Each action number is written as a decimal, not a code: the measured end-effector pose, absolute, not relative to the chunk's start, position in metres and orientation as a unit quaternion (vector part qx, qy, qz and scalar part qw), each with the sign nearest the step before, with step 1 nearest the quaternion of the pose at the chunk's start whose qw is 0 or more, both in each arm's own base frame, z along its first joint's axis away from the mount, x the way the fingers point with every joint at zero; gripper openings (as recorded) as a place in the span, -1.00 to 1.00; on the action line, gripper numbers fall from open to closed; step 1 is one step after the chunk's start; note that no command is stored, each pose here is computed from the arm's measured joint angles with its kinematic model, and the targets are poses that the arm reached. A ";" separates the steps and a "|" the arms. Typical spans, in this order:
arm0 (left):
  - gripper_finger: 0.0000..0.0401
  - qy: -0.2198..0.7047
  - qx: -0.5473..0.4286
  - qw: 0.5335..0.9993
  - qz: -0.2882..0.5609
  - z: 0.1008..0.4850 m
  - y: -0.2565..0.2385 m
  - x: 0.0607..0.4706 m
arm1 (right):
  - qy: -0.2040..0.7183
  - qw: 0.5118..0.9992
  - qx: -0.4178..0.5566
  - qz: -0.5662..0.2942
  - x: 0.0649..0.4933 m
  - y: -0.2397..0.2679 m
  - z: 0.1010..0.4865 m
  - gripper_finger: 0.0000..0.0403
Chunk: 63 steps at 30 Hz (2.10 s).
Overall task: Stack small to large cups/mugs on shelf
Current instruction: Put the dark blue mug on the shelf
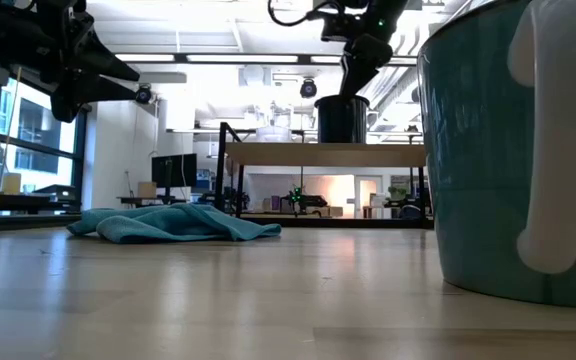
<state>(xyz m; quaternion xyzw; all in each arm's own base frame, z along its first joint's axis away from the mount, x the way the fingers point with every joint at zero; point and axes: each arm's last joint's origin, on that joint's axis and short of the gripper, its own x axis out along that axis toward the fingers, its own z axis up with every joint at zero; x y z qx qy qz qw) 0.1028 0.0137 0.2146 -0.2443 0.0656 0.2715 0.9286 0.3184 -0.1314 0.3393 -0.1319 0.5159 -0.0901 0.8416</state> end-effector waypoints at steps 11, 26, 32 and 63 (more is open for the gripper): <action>-0.24 0.066 -0.243 0.929 0.271 0.215 0.014 0.103 | 0.519 0.840 -0.129 -0.090 0.317 -0.132 0.339 -0.62; -0.24 0.066 -0.242 0.929 0.271 0.215 0.014 0.103 | 0.513 0.842 -0.129 -0.109 0.319 -0.134 0.340 -0.62; -0.24 0.067 -0.242 0.929 0.271 0.215 0.014 0.103 | 0.506 0.845 -0.126 -0.114 0.320 -0.134 0.341 -0.62; -0.24 0.068 -0.242 0.929 0.272 0.214 0.014 0.103 | 0.487 0.862 -0.107 -0.093 0.322 -0.133 0.342 -0.62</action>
